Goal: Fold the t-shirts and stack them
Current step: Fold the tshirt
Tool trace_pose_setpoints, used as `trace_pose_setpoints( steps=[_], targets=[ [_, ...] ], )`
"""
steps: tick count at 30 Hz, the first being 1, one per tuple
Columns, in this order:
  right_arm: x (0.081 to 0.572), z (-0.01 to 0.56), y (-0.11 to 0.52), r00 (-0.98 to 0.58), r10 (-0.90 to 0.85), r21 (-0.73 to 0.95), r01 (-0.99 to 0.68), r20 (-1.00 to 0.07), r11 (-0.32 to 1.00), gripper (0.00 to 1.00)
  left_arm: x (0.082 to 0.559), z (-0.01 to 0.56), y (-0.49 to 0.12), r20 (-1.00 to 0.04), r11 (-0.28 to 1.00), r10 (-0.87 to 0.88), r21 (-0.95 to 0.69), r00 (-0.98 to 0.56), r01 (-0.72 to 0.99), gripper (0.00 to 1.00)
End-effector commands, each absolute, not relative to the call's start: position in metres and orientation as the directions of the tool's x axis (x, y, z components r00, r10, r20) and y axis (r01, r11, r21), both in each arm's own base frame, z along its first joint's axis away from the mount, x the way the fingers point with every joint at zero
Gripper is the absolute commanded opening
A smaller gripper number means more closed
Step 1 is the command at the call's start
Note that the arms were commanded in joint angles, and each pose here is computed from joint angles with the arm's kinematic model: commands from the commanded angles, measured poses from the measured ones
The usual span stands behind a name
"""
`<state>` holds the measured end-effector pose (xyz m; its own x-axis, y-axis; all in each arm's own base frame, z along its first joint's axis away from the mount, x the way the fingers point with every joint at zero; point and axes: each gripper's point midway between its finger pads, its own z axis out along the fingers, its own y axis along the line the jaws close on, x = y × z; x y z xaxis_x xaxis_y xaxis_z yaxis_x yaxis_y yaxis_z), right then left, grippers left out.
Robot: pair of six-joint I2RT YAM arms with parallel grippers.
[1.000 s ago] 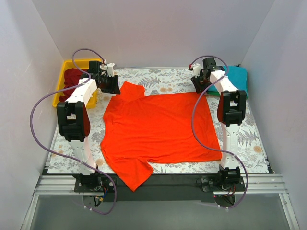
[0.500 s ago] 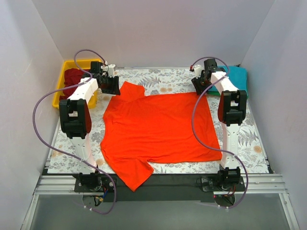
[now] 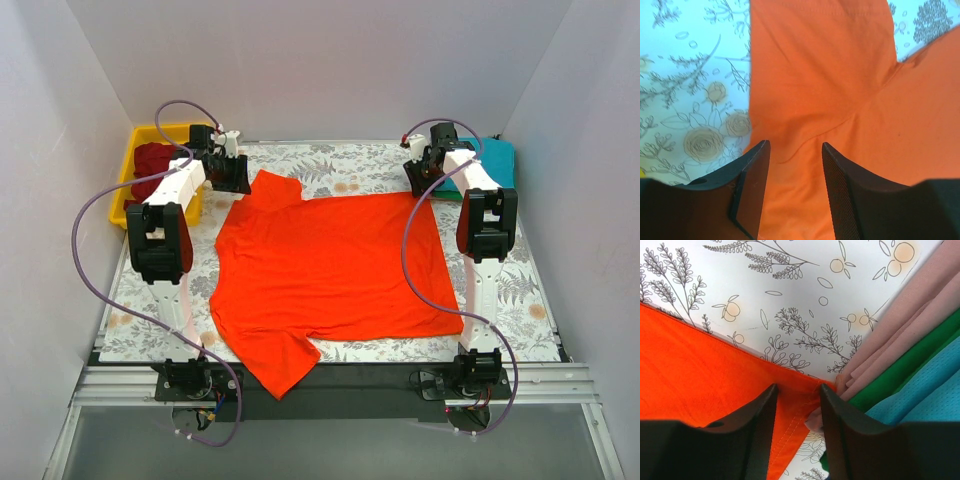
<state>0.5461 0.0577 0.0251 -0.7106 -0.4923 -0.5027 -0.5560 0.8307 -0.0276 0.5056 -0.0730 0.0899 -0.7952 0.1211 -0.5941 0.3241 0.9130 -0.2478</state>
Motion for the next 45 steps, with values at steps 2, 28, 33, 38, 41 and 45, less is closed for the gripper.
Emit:
trace_pose_setpoints(
  steps=[2,28,33,38,41,45],
  targets=[
    [0.529,-0.008,0.046,-0.761,-0.486,0.011,-0.542,-0.430,0.840,0.36,0.530,0.096,-0.070,-0.628,0.920,0.093,-0.243,-0.772,0.308,0.45],
    [0.521,0.007,0.065,-0.734,-0.513,0.044,-0.590,-0.445,0.806,0.01,0.591,0.011,-0.107,-0.625,0.930,0.255,-0.052,-0.738,0.365,0.43],
    [0.517,0.010,0.068,-0.735,-0.508,0.059,-0.591,-0.449,0.804,0.01,0.604,0.014,-0.111,-0.648,0.935,0.243,-0.043,-0.722,0.353,0.20],
    [0.518,0.024,0.070,-0.725,-0.501,0.060,-0.593,-0.472,0.803,0.01,0.614,0.053,-0.112,-0.708,0.940,0.216,-0.035,-0.672,0.339,0.00],
    [0.518,0.037,0.072,-0.712,-0.500,0.053,-0.598,-0.493,0.800,0.01,0.613,0.088,-0.113,-0.755,0.937,0.211,-0.026,-0.621,0.350,0.00],
    [0.516,0.052,0.072,-0.698,-0.499,0.047,-0.604,-0.514,0.796,0.01,0.604,0.134,-0.118,-0.813,0.922,0.204,-0.028,-0.546,0.386,0.00]
  ],
)
